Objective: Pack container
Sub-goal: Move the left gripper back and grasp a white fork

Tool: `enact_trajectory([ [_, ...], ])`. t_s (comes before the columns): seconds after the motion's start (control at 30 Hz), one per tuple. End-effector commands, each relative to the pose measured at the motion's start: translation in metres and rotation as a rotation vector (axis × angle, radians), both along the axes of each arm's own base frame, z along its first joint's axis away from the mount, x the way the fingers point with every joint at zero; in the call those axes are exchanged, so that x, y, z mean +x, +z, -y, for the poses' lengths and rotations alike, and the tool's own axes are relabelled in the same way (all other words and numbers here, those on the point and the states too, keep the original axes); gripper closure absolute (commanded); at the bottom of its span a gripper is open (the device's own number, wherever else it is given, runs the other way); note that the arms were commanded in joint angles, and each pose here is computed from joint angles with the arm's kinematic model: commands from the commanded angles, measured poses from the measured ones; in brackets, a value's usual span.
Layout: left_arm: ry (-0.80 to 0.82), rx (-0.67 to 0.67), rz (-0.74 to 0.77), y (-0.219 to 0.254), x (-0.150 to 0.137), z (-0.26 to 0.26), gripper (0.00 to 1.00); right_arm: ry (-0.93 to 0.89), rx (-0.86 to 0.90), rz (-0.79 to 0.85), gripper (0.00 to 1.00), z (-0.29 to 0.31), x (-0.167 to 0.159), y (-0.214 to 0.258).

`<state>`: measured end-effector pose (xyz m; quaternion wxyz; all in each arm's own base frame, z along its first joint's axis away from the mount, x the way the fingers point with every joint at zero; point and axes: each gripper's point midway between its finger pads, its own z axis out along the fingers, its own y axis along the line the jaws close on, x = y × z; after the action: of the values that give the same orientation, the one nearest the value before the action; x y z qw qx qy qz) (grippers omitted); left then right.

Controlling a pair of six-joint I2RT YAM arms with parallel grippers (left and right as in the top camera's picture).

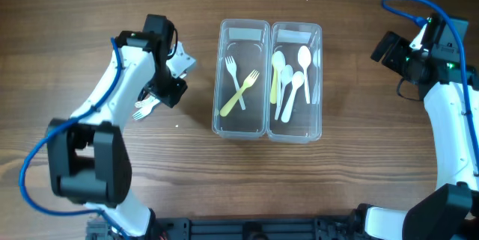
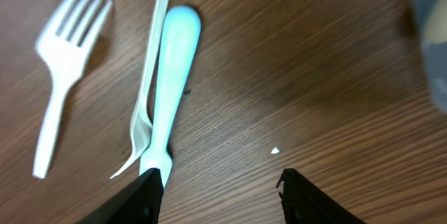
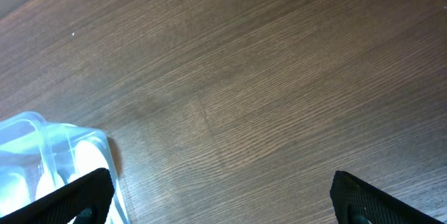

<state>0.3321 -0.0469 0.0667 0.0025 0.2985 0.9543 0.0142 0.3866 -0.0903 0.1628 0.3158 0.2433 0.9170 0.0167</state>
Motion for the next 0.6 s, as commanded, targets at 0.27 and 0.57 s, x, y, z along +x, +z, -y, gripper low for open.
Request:
enact_trajectory([
  [0.27,-0.115,-0.044,-0.179,-0.059,-0.011,-0.003,0.47,0.003,0.008,0.003,0.00,-0.001,0.003,-0.001],
  [0.57,-0.087,-0.054,-0.199,-0.066,-0.012,-0.010,0.52,0.003,0.007,0.003,0.00,-0.001,0.003,-0.001],
])
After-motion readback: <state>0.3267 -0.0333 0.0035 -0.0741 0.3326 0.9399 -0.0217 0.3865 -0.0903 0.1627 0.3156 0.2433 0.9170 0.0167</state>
